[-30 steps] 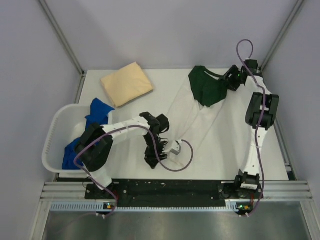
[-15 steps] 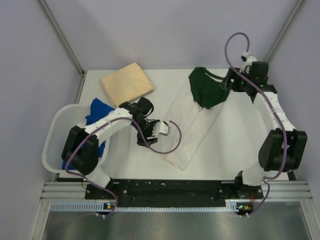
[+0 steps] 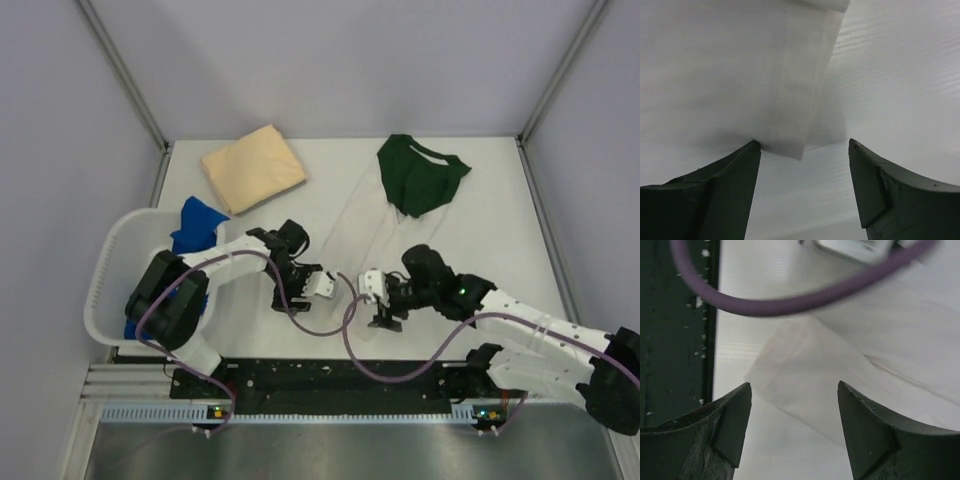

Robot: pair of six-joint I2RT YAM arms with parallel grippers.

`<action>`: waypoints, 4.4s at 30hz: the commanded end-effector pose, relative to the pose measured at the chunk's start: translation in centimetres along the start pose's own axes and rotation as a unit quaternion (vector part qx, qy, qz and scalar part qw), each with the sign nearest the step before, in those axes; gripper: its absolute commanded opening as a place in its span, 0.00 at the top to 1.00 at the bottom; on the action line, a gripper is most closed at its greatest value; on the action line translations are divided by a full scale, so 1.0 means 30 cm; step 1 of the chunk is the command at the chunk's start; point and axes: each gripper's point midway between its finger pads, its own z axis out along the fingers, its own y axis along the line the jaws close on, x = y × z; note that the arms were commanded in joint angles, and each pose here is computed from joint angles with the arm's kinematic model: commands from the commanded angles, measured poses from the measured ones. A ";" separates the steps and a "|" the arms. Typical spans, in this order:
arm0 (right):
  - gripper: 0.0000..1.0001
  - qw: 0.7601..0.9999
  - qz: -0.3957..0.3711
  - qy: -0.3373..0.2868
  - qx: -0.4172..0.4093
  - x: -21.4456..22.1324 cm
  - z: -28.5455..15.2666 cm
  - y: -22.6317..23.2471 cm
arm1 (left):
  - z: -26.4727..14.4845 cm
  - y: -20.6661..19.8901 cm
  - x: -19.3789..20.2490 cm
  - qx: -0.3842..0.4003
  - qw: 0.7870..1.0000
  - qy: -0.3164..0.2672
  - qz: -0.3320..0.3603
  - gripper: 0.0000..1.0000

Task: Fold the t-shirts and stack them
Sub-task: Grab the bottom of the folded rectangular tshirt with both arms, then fold the folded rectangular tshirt in 1/3 of the way

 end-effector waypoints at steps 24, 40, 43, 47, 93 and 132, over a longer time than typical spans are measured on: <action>1.00 0.971 -0.191 0.116 -0.088 0.135 0.074 0.291 | -0.049 -0.260 -0.145 0.094 0.993 -0.055 -0.050 1.00; 1.00 0.943 0.010 0.150 0.295 0.188 -0.209 -0.461 | -0.336 0.558 -0.373 -0.171 0.957 -0.081 -0.221 1.00; 1.00 0.935 0.008 0.148 0.322 0.214 -0.215 -0.551 | -0.320 0.646 -0.377 -0.173 0.954 -0.076 -0.232 1.00; 1.00 0.930 0.005 0.131 0.342 0.222 -0.204 -0.642 | -0.283 0.757 -0.351 -0.207 0.944 -0.062 -0.248 1.00; 1.00 0.916 0.360 -0.050 0.172 0.177 -0.133 -0.692 | -0.087 0.838 -0.349 -0.153 0.972 -0.099 -0.145 0.75; 0.65 0.853 0.375 -0.004 0.362 0.245 -0.413 -0.991 | -0.342 0.945 -0.435 -0.311 0.932 -0.149 -0.107 0.49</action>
